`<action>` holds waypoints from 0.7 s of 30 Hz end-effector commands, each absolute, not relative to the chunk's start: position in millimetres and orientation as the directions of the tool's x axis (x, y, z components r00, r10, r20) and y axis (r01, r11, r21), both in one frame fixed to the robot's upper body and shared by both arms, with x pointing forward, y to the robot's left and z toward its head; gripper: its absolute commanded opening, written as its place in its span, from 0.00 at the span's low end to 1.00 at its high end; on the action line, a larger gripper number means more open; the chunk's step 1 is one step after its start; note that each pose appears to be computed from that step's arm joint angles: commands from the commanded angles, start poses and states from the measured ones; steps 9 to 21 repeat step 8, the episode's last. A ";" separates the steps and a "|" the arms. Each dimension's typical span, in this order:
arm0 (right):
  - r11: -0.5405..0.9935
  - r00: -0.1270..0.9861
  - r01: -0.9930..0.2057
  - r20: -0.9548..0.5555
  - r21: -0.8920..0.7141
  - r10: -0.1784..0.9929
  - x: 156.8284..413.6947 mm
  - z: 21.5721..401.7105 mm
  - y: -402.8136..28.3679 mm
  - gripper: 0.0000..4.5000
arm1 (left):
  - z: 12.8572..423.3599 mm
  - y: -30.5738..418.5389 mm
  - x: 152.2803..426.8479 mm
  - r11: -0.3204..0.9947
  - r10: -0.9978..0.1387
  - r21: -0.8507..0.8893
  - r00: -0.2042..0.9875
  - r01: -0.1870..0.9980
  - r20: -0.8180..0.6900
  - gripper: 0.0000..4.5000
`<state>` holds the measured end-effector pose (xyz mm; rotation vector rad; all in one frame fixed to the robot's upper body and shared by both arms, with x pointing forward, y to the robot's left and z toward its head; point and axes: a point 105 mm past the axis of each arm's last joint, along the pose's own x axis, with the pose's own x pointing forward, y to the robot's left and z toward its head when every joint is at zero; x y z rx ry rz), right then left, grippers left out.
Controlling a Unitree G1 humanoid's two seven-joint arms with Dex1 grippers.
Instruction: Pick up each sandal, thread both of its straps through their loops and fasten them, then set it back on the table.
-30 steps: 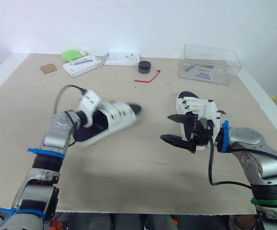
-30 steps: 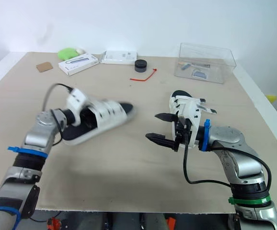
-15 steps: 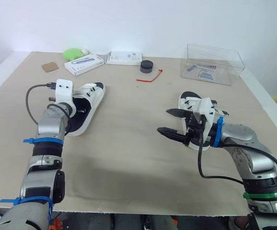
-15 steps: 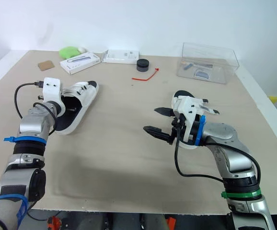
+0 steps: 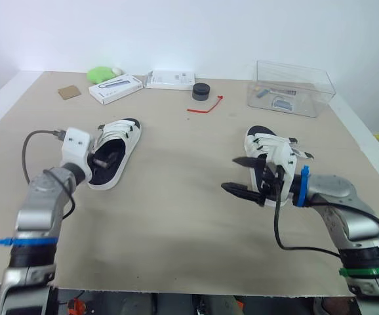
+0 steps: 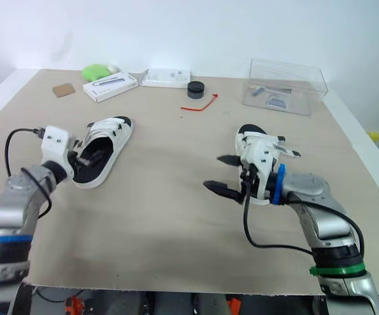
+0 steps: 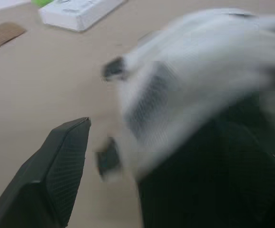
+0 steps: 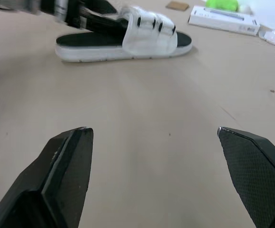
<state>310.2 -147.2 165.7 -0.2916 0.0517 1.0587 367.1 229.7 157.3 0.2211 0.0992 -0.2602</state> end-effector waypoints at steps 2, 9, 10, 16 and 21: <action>0.440 0.488 -0.861 -0.170 -0.257 0.856 298.4 173.2 -156.6 1.00 | 190.2 208.0 317.5 0.805 -0.517 0.292 0.852 0.516 -0.081 0.98; 0.384 0.438 -0.891 -0.245 -0.242 0.865 284.2 161.2 -168.1 1.00 | 171.5 185.5 258.7 0.477 -0.751 0.351 0.581 0.806 -0.313 0.98; 0.384 0.438 -0.891 -0.245 -0.242 0.865 284.2 161.2 -168.1 1.00 | 171.5 185.5 258.7 0.477 -0.751 0.351 0.581 0.806 -0.313 0.98; 0.384 0.438 -0.891 -0.245 -0.242 0.865 284.2 161.2 -168.1 1.00 | 171.5 185.5 258.7 0.477 -0.751 0.351 0.581 0.806 -0.313 0.98; 0.384 0.438 -0.891 -0.245 -0.242 0.865 284.2 161.2 -168.1 1.00 | 171.5 185.5 258.7 0.477 -0.751 0.351 0.581 0.806 -0.313 0.98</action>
